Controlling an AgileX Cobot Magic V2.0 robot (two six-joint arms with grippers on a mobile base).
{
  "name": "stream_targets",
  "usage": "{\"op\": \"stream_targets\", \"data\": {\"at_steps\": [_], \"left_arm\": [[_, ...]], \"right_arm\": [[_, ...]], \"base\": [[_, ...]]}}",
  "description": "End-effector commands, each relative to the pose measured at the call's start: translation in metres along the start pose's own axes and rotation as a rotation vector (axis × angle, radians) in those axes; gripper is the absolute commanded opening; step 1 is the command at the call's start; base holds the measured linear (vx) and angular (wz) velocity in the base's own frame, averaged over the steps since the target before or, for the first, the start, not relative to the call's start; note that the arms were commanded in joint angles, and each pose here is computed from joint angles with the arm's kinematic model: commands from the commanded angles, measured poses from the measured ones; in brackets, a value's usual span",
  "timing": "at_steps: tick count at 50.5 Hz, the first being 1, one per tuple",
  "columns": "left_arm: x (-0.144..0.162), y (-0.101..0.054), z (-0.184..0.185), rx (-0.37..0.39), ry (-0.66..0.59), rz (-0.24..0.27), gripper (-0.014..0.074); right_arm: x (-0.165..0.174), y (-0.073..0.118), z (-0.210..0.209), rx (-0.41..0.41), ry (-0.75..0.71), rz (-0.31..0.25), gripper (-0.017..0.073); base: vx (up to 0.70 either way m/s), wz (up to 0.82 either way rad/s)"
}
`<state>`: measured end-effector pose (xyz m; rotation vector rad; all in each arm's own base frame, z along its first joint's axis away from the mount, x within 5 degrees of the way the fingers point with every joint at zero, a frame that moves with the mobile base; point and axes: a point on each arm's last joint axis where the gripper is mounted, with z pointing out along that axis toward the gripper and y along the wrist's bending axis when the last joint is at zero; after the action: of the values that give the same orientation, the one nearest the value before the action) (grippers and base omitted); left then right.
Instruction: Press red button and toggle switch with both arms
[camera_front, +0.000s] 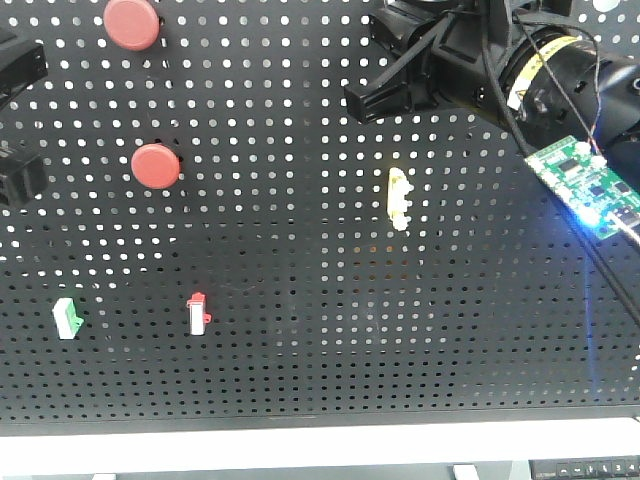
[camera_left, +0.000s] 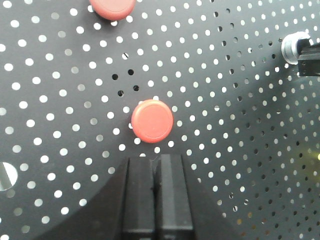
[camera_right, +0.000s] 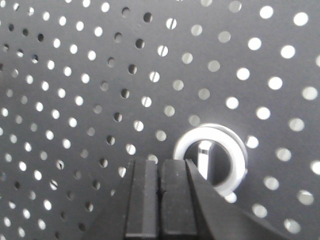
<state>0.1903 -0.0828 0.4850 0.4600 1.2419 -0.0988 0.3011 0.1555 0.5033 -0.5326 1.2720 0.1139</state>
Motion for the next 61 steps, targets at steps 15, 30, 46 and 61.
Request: {"op": "stream_targets", "data": {"at_steps": [15,30,46,61], "left_arm": [[-0.019,0.002,-0.006,0.004,-0.108,-0.02,0.0002],[-0.018,0.003,-0.006,0.003,-0.104,-0.019,0.0002],[-0.018,0.003,-0.006,0.002,-0.101,-0.019,0.0002],[-0.018,0.003,-0.006,0.002,-0.102,-0.019,0.0002]], "right_arm": [[-0.026,-0.025,-0.024,0.081,0.003,-0.032,-0.0006],[-0.058,-0.025,-0.053,0.074,-0.098,-0.021,-0.0004],[-0.09,-0.036,-0.095,0.105,-0.183,-0.012,-0.0003],[-0.089,-0.036,-0.094,0.106,-0.165,-0.008,-0.0003]], "base": [[0.0,0.0],[0.0,0.0],[0.0,0.0],[0.0,0.0]]}}
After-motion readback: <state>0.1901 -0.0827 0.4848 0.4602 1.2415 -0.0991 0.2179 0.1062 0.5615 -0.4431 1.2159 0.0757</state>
